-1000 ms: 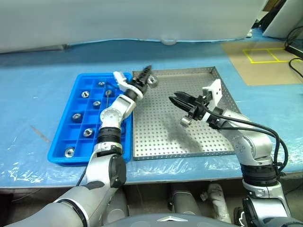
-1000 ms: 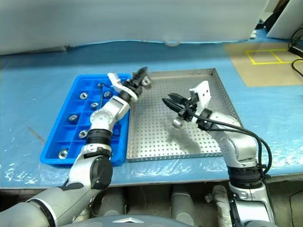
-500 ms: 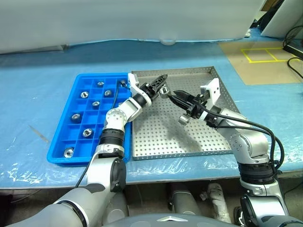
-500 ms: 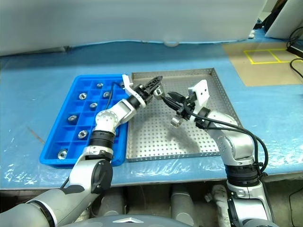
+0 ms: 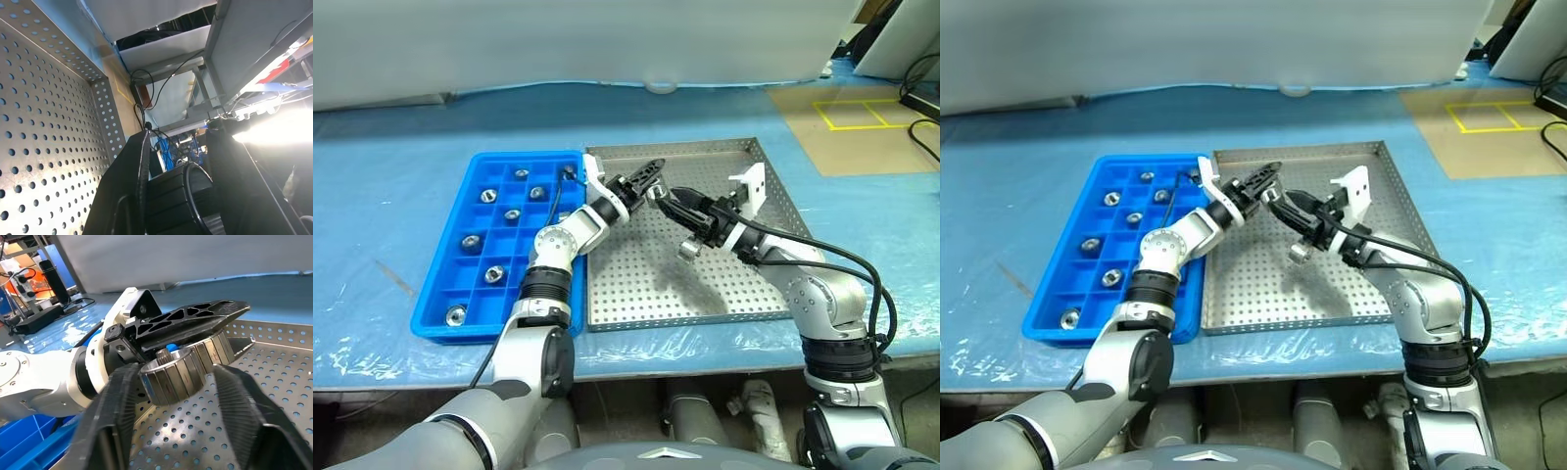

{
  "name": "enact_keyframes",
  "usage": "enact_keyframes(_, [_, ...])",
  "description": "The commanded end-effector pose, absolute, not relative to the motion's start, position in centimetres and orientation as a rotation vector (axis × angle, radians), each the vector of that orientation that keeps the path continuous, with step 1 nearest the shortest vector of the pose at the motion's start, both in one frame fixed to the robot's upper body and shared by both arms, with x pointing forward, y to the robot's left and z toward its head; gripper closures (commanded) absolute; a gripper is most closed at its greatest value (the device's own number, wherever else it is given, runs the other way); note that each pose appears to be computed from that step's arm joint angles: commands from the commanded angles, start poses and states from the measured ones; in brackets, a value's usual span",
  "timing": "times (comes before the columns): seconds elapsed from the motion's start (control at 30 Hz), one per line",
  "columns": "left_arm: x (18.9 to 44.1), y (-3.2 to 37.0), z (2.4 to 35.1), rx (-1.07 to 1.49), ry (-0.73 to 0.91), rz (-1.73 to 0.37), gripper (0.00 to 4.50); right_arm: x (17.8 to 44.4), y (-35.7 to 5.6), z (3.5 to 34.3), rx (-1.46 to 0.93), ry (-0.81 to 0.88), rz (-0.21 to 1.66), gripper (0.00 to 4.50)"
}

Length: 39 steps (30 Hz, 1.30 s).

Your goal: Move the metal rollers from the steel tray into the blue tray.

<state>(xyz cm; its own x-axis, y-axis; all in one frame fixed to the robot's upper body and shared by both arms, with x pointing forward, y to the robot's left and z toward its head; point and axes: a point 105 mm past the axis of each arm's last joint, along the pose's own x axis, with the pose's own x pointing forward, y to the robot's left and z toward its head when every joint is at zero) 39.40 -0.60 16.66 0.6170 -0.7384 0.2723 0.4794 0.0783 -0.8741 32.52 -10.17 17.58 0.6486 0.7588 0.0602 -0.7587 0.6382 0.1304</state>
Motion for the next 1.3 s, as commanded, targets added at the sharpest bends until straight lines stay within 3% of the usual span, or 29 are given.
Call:
enact_keyframes(0.03, [38.7,-2.6,18.7,-1.191,0.238,-1.020,3.06,32.2,-9.7,19.4,0.176,-0.061,0.895,0.77])
enact_keyframes(0.6, [38.4,-3.1,19.2,-1.197,0.235,-1.051,3.06,32.7,-9.0,18.1,0.123,-0.011,0.882,0.77])
enact_keyframes(0.7, [38.4,-3.1,19.2,-1.194,0.232,-1.053,3.06,33.0,-9.2,18.2,0.132,-0.022,0.865,1.24])
enact_keyframes(0.87, [38.4,-3.0,19.1,-1.196,0.233,-1.046,3.06,33.1,-9.4,18.6,0.138,-0.036,0.860,2.82])
enact_keyframes(1.3, [40.4,-0.9,19.3,-1.287,0.129,-0.892,3.06,34.0,-10.8,20.9,0.208,-0.144,0.790,2.82])
